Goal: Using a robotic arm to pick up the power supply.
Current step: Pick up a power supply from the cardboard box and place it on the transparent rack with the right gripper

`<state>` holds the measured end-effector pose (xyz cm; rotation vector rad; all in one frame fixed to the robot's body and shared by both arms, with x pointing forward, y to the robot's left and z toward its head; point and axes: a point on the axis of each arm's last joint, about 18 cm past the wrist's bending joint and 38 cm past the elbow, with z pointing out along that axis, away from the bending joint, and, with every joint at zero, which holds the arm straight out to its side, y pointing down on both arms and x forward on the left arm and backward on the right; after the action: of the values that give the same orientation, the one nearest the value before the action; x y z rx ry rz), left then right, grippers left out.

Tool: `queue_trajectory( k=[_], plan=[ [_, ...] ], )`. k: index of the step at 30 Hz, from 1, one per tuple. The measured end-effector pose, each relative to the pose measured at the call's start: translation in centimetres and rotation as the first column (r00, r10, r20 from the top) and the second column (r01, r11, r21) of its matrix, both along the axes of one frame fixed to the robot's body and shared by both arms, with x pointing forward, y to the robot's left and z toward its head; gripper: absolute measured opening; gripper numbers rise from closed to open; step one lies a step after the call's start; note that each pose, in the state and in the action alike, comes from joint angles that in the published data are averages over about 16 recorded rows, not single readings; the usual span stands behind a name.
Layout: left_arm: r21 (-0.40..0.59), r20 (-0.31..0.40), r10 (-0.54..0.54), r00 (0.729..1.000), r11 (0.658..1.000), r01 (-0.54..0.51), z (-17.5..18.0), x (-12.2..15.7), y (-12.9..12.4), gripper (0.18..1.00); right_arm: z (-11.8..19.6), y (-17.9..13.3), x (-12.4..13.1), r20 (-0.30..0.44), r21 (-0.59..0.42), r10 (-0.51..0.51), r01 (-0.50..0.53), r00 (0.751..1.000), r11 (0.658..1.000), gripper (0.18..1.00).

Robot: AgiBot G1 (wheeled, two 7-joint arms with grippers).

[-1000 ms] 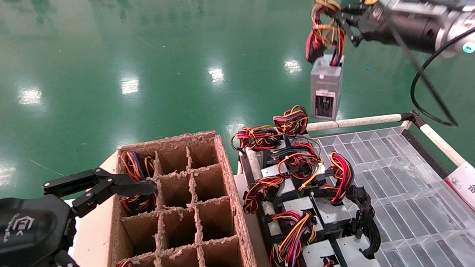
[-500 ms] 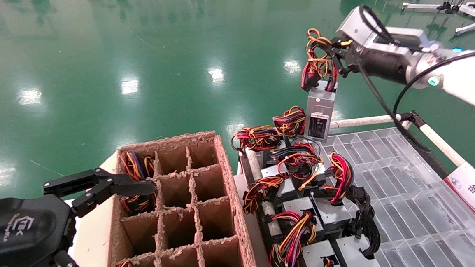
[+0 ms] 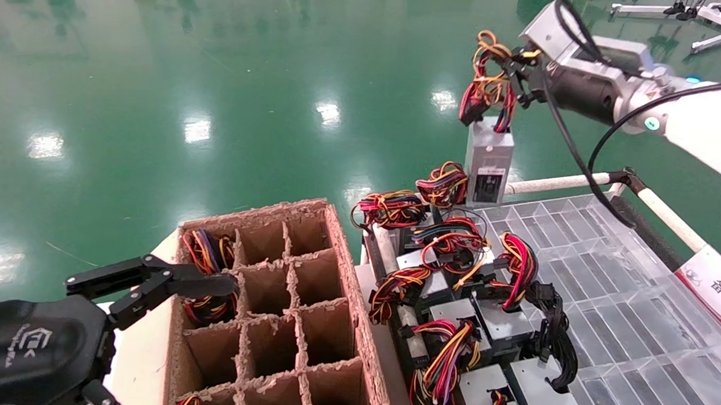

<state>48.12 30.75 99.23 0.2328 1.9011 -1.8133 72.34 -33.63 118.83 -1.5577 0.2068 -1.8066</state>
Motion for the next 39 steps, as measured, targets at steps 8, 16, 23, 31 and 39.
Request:
queue_trajectory(
  k=[8,16,23,31,39],
  plan=[
    [0.0,0.0,0.0,1.0,1.0,0.0,0.0,0.0,0.0,1.0,-0.4,-0.9,0.0,0.009,0.013,-0.016,0.016,1.0,1.0,0.203],
    [0.0,0.0,0.0,1.0,1.0,0.0,0.0,0.0,0.0,1.0,-1.9,-0.9,0.7,-0.016,0.012,-0.018,0.018,1.0,1.0,0.203],
    [0.0,0.0,0.0,1.0,1.0,0.0,0.0,0.0,0.0,1.0,-3.9,-0.3,1.5,-0.052,0.017,-0.007,0.008,0.999,1.0,0.203],
    [0.0,0.0,0.0,1.0,1.0,0.0,0.0,0.0,0.0,1.0,-6.1,0.5,2.3,-0.089,0.053,0.02,-0.016,0.996,0.998,0.203],
    [0.0,0.0,0.0,1.0,1.0,0.0,0.0,0.0,0.0,1.0,-8.0,0.6,2.7,-0.109,0.148,0.06,-0.043,0.992,0.988,0.203]
  ],
)
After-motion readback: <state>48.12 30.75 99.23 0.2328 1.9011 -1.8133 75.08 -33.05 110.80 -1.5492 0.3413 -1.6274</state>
